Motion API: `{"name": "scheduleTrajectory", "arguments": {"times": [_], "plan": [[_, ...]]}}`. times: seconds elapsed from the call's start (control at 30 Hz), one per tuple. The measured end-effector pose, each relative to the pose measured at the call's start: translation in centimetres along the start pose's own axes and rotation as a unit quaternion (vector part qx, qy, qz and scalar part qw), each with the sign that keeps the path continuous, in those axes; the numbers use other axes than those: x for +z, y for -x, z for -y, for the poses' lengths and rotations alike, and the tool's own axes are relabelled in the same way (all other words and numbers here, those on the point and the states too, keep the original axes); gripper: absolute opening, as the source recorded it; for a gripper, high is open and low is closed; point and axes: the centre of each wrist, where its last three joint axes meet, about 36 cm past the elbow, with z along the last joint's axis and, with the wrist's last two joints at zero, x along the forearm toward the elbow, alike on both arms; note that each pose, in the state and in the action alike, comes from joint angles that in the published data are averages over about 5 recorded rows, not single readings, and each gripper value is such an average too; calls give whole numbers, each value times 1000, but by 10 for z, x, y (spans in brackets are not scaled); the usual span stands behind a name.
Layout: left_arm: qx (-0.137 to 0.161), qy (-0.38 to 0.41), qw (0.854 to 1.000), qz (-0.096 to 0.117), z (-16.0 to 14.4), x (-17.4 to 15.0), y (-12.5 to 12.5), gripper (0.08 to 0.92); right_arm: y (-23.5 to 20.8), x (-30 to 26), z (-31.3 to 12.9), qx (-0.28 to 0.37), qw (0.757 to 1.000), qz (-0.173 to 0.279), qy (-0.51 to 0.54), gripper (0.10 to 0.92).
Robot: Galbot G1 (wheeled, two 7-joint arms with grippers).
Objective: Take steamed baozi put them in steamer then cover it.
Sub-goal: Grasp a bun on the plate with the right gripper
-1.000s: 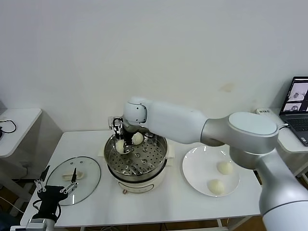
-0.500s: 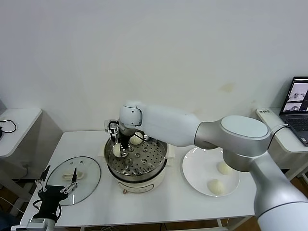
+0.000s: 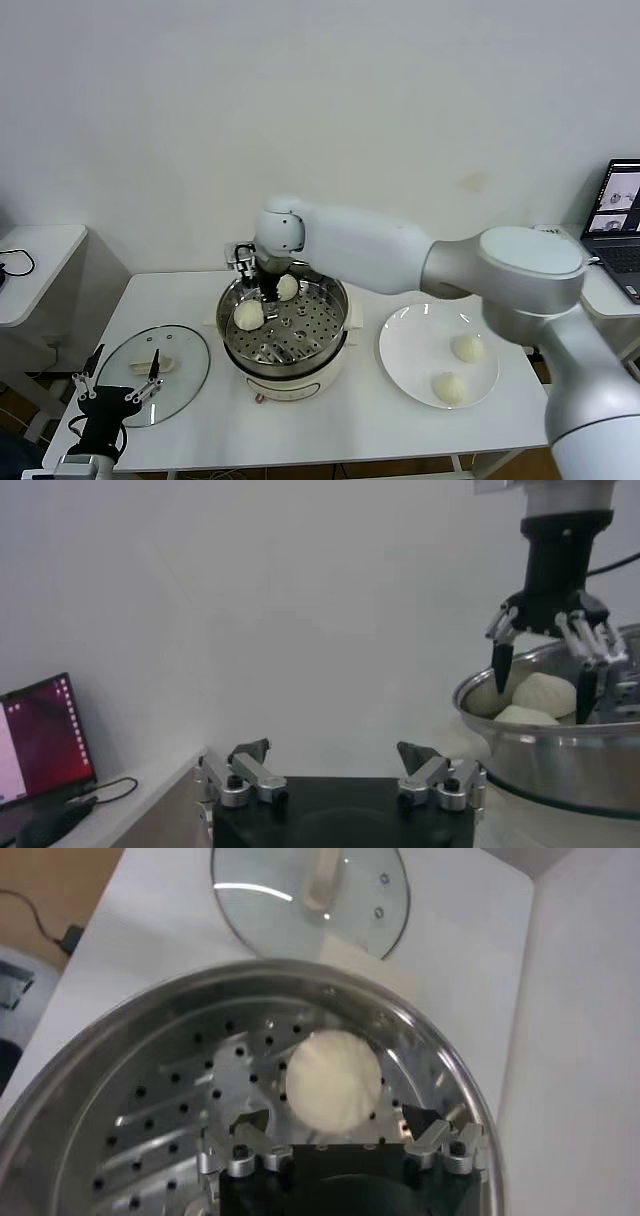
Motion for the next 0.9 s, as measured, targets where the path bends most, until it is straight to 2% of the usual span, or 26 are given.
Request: {"name": "scheduleTrajectory", "arguments": {"times": [0.27, 0.5, 0.67, 0.9], "plan": [[4, 3, 1000, 3, -1, -1, 2, 823, -65, 59, -20, 3, 1000, -21, -17, 823], [13, 5, 1000, 4, 2, -4, 1, 823, -102, 133, -64, -2, 999, -36, -5, 823], [17, 4, 1000, 3, 4, -5, 0, 823, -116, 186, -104, -2, 999, -48, 12, 823], [19, 3, 1000, -3, 10, -3, -4, 823, -107, 249, -163, -9, 997, -61, 43, 823]]}}
